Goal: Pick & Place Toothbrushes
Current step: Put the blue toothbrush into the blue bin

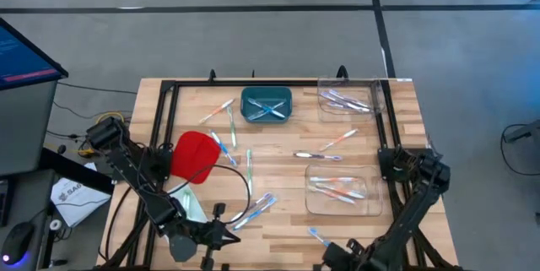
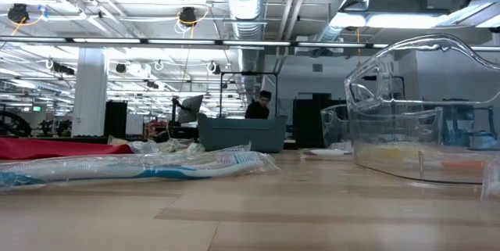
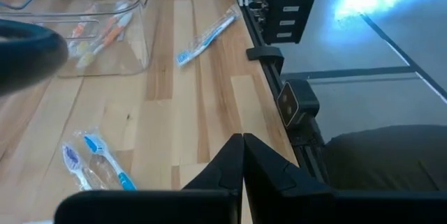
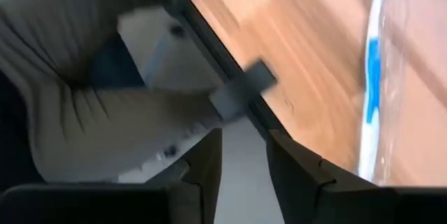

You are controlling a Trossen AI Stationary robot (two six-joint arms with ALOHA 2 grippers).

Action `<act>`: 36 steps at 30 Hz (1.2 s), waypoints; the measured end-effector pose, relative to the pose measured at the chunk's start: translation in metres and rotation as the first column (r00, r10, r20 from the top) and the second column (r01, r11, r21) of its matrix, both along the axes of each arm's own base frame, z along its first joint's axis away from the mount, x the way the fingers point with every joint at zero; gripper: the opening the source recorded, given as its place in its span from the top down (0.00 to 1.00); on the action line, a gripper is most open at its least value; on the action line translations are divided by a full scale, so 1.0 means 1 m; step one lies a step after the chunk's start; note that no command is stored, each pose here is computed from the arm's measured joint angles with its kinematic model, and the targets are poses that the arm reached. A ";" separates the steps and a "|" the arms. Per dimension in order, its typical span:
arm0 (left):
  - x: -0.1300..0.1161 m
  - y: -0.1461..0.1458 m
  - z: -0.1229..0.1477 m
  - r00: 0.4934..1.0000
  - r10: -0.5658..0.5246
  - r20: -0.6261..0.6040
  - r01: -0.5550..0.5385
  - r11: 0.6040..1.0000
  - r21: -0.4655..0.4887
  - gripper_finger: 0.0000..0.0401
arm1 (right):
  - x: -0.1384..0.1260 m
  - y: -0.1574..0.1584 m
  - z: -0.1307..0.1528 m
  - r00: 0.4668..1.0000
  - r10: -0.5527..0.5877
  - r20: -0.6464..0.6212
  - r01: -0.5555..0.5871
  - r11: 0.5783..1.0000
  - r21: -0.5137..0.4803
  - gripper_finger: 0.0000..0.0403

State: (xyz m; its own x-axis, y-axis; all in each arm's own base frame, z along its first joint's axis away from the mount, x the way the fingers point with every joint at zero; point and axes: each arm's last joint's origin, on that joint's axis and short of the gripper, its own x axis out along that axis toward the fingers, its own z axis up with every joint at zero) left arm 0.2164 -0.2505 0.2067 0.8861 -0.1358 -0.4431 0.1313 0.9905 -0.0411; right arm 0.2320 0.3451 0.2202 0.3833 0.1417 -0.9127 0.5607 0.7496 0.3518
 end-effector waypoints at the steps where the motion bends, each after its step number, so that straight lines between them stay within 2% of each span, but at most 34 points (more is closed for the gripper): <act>1: 0.000 0.000 0.000 1.000 0.000 0.004 0.000 1.000 -0.004 1.00 | 0.001 0.000 -0.003 0.999 0.008 -0.034 -0.008 1.000 0.014 0.73; 6: 0.000 -0.001 0.001 1.000 -0.003 0.012 0.003 1.000 -0.013 1.00 | 0.001 -0.005 -0.003 0.996 0.015 -0.084 -0.016 1.000 -0.008 0.73; 12: -0.001 -0.003 0.002 1.000 -0.009 0.019 0.009 1.000 -0.024 1.00 | -0.010 -0.018 -0.007 0.970 -0.082 -0.230 0.058 0.993 -0.107 0.72; 19: -0.001 -0.004 0.003 1.000 -0.011 0.024 0.011 0.999 -0.030 1.00 | -0.014 -0.015 -0.008 0.969 -0.105 -0.225 0.083 0.991 -0.105 0.66; 25: -0.001 -0.004 0.003 1.000 -0.010 0.025 0.011 0.999 -0.034 1.00 | -0.006 -0.010 -0.042 0.954 -0.115 -0.277 0.068 0.982 -0.176 0.56; 29: -0.001 -0.004 0.004 1.000 -0.010 0.029 0.011 0.999 -0.038 1.00 | -0.002 -0.010 -0.068 0.919 -0.125 -0.373 0.049 0.977 -0.206 0.49; 36: -0.001 -0.004 0.004 0.999 -0.011 0.033 0.012 0.999 -0.042 1.00 | 0.006 -0.015 -0.076 0.910 -0.109 -0.401 0.018 0.974 -0.225 0.45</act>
